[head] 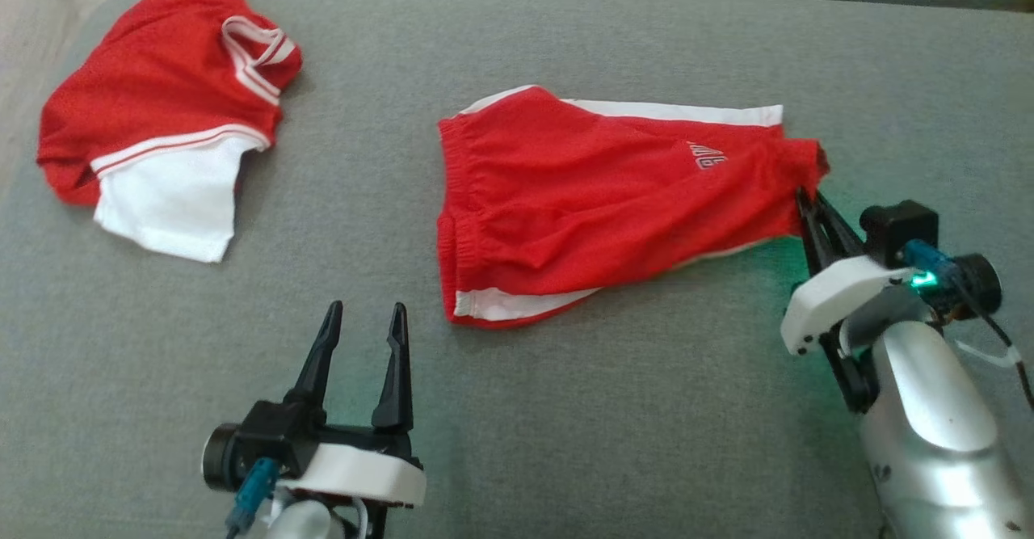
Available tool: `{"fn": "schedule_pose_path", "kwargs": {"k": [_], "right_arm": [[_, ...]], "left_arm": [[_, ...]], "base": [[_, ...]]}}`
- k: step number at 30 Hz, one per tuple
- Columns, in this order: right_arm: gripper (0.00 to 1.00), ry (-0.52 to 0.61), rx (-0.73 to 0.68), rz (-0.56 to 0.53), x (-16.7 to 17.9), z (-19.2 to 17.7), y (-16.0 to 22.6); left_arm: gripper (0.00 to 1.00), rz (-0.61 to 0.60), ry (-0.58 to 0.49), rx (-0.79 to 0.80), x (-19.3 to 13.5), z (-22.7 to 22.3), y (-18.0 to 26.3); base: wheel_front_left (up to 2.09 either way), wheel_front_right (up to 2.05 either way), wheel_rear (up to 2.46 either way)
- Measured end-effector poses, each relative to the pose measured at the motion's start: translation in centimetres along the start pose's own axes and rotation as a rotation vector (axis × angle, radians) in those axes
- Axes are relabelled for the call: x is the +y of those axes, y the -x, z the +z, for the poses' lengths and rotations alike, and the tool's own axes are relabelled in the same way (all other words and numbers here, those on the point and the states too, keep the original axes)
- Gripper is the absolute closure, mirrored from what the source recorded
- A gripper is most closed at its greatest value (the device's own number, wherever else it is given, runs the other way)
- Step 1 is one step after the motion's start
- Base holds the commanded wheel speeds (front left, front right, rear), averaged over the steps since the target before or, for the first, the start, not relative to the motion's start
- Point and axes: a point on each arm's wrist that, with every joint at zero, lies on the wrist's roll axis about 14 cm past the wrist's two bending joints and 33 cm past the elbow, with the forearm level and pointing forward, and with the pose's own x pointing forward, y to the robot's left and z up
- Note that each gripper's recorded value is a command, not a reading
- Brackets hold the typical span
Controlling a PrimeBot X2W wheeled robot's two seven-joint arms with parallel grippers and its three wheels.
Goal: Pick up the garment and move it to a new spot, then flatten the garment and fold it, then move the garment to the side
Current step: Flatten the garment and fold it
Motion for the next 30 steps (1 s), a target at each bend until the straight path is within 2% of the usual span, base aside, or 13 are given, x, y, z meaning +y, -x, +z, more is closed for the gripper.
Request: {"fn": "schedule_pose_path", "kwargs": {"k": [4,11,16,18,21,24,30], "right_arm": [[1.0,-0.061,-0.082,0.002,0.6,2.1,1.3],[1.0,-0.145,-0.048,0.016,2.4,0.5,7.4],[1.0,-0.161,-0.102,0.019,2.7,3.7,9.4],[1.0,-0.159,-0.092,0.014,2.4,3.9,9.2],[1.0,-0.172,-0.024,0.002,1.8,2.4,8.0],[1.0,-0.186,0.034,-0.016,0.8,1.0,5.8],[1.0,-0.18,0.066,-0.066,-1.5,0.9,1.2]], "left_arm": [[0.0,-0.029,-0.007,-0.007,-0.9,0.2,-0.4],[0.0,-0.079,-0.006,-0.011,-2.4,0.3,-0.9],[0.0,-0.089,-0.005,-0.011,-2.7,0.3,-1.0],[0.0,-0.081,-0.004,-0.008,-2.5,0.2,-1.0],[0.0,-0.066,0.0,-0.003,-2.0,0.0,-0.9],[0.0,-0.049,-0.001,0.001,-1.5,-0.1,-0.8],[0.0,-0.008,0.006,-0.003,-0.4,0.0,-0.9]], "base": [[0.0,0.0,0.0],[0.0,0.0,0.0],[0.0,0.0,0.0],[0.0,0.0,0.0],[0.0,0.0,0.0],[0.0,0.0,0.0],[0.0,0.0,0.0]]}}
